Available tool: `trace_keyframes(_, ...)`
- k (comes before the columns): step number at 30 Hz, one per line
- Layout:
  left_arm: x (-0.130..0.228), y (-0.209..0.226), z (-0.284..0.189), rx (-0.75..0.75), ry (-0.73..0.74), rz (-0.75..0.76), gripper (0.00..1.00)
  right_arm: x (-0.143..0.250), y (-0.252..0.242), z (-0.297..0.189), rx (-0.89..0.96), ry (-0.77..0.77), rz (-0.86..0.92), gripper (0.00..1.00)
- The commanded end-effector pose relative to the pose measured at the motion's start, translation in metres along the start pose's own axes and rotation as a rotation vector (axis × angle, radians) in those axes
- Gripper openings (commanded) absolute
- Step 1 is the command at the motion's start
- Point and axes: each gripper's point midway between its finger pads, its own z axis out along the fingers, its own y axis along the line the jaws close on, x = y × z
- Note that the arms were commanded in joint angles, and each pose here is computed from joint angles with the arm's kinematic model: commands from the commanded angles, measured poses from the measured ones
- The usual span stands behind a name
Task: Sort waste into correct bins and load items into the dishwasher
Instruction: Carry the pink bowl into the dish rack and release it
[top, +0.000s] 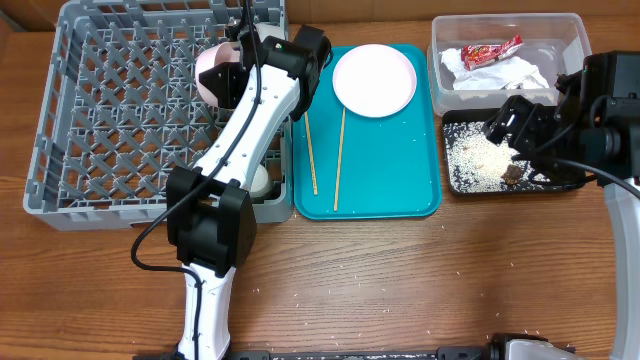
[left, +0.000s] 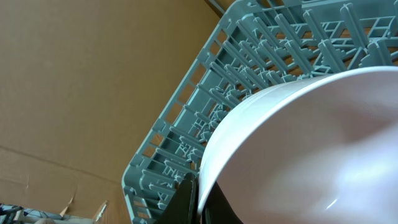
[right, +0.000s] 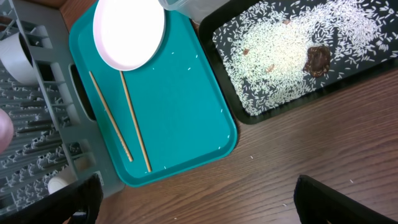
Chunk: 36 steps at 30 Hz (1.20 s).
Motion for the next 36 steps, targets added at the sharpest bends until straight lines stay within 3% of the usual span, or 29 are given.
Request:
trace_keyframes(1,-0.001,-0.004,0.004,-0.037,-0.023,0.001,0.04,-0.004,0.001,-0.004,0.001,-0.022,-0.007,1.0)
trace_keyframes(30,0.017,-0.033,0.016,-0.056,-0.015,0.078,0.04,-0.004,0.001,-0.004,0.001,-0.021,-0.007,1.0)
trace_keyframes(36,0.005,-0.028,0.002,-0.104,-0.095,0.145,0.04,-0.004,0.001,-0.004,0.001,-0.021,-0.006,1.0)
